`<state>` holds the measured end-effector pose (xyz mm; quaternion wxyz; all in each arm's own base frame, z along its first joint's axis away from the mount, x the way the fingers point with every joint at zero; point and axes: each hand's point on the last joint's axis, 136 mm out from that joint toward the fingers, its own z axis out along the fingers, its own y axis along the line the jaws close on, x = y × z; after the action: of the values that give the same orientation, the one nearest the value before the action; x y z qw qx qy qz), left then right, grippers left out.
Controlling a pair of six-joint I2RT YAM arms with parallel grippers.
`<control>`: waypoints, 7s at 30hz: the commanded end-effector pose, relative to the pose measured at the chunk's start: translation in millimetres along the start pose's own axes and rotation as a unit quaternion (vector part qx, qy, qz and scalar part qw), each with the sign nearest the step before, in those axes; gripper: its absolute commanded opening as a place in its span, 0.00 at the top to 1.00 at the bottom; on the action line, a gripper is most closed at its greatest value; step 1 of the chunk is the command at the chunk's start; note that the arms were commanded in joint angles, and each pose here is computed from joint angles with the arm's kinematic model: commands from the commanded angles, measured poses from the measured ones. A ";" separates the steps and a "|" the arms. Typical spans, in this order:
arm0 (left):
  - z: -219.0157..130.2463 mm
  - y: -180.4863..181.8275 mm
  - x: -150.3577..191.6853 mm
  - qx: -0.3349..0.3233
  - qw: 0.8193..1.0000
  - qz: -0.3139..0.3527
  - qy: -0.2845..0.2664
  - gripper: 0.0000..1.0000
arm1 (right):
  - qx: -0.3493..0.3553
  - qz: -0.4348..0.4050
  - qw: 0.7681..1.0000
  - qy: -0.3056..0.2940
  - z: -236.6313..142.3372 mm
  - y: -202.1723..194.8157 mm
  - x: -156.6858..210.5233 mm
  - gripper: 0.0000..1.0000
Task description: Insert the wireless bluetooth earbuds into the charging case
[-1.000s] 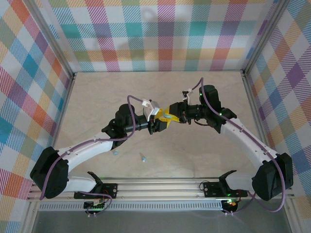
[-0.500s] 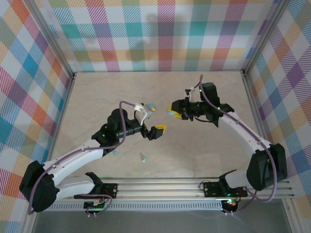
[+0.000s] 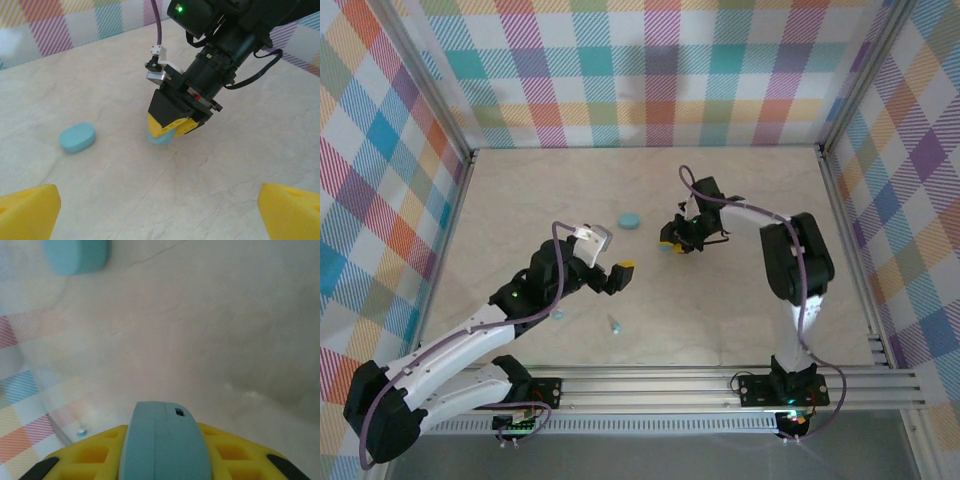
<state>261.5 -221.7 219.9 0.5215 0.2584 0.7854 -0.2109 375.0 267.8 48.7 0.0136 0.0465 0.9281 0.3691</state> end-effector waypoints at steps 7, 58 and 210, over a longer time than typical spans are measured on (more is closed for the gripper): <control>-15.9 25.5 17.9 -0.056 0.998 -0.036 0.006 0.00 | 0.062 -0.033 0.998 0.002 2.5 -27.4 -34.0 0.67; 3.6 78.8 88.1 -0.142 0.941 -0.291 0.098 0.00 | 0.104 -0.528 0.843 -0.030 36.0 118.7 -68.8 0.34; -23.3 -77.0 -29.4 0.336 0.931 0.127 -0.060 0.47 | -0.101 -0.773 0.626 0.021 -111.6 166.7 196.8 0.70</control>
<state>205.7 -267.5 242.1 0.4556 0.4963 0.6193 -0.4032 193.7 325.6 237.3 0.2706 -0.6867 0.6039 0.3007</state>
